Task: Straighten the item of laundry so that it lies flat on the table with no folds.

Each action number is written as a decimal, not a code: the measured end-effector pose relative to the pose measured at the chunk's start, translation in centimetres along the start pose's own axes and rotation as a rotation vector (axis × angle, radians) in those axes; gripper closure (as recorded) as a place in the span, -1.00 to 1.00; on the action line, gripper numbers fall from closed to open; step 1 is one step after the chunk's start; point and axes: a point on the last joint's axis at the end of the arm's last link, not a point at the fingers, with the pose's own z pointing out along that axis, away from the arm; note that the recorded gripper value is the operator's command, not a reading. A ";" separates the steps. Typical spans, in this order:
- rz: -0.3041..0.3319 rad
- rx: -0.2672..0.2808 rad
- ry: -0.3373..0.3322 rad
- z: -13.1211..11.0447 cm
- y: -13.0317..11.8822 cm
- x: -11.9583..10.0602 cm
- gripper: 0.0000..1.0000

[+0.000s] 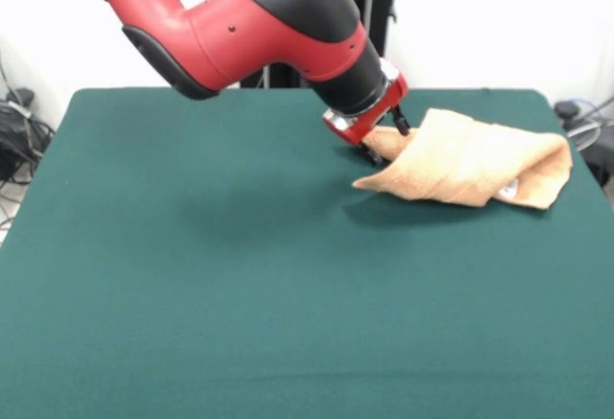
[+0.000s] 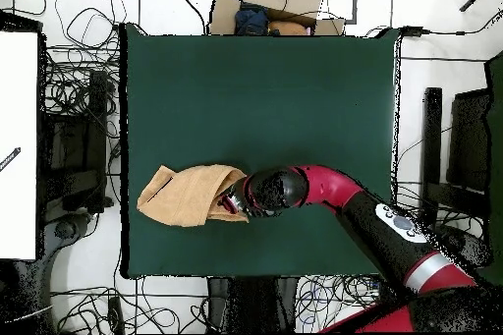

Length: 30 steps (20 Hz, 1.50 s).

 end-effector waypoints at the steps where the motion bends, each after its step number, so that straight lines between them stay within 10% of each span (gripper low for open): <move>1: -0.001 0.002 0.000 -0.1 0.0 0.0 -1.00; 30: -0.051 0.029 0.055 0.6 1.0 2.2 -1.00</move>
